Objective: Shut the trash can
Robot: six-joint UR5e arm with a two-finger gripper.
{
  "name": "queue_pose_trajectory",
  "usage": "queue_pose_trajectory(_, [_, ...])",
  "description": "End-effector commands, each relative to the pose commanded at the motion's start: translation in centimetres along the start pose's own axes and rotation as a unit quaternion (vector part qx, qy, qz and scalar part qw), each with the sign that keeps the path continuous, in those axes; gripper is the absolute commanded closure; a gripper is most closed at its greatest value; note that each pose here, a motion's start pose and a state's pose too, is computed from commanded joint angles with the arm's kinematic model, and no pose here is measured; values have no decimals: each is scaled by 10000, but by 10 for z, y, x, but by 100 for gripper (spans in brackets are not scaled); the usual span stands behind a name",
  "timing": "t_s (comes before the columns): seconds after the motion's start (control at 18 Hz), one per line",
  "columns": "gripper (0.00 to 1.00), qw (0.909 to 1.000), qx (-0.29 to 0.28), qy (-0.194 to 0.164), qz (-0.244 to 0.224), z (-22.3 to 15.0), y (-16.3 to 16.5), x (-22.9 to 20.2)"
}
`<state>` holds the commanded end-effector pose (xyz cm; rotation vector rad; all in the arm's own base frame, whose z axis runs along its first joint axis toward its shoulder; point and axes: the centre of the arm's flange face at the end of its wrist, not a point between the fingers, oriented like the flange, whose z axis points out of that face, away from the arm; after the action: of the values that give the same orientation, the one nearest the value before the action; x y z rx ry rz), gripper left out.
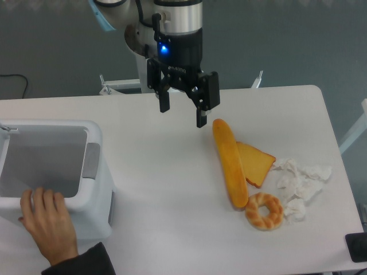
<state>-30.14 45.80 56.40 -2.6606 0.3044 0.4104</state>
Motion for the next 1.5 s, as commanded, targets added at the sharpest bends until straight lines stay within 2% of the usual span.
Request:
queue_pose_trajectory(0.17, [0, 9986, 221, -37, -488, -23, -9, 13])
queue_pose_trajectory(0.39, [0, 9906, 438, 81, -1294, -37, -36, 43])
queue_pose_trajectory(0.5, [0, 9841, 640, 270, -1634, -45, -54, 63])
queue_pose_trajectory(0.67, [0, 9673, 1135, 888, -2088, -61, -83, 97])
queue_pose_trajectory(0.78, [0, 9552, 1465, 1352, -2189, -77, -99, 121])
queue_pose_trajectory(1.06, [0, 9313, 2039, 2131, -2137, -106, -121, 147])
queue_pose_trajectory(1.17, [0, 9254, 2162, 2306, -2089, -112, -126, 151])
queue_pose_trajectory(1.39, [0, 9198, 2275, 2474, -2027, -122, -130, 161])
queue_pose_trajectory(1.5, [0, 9113, 2465, 2654, -1959, -136, -136, 166])
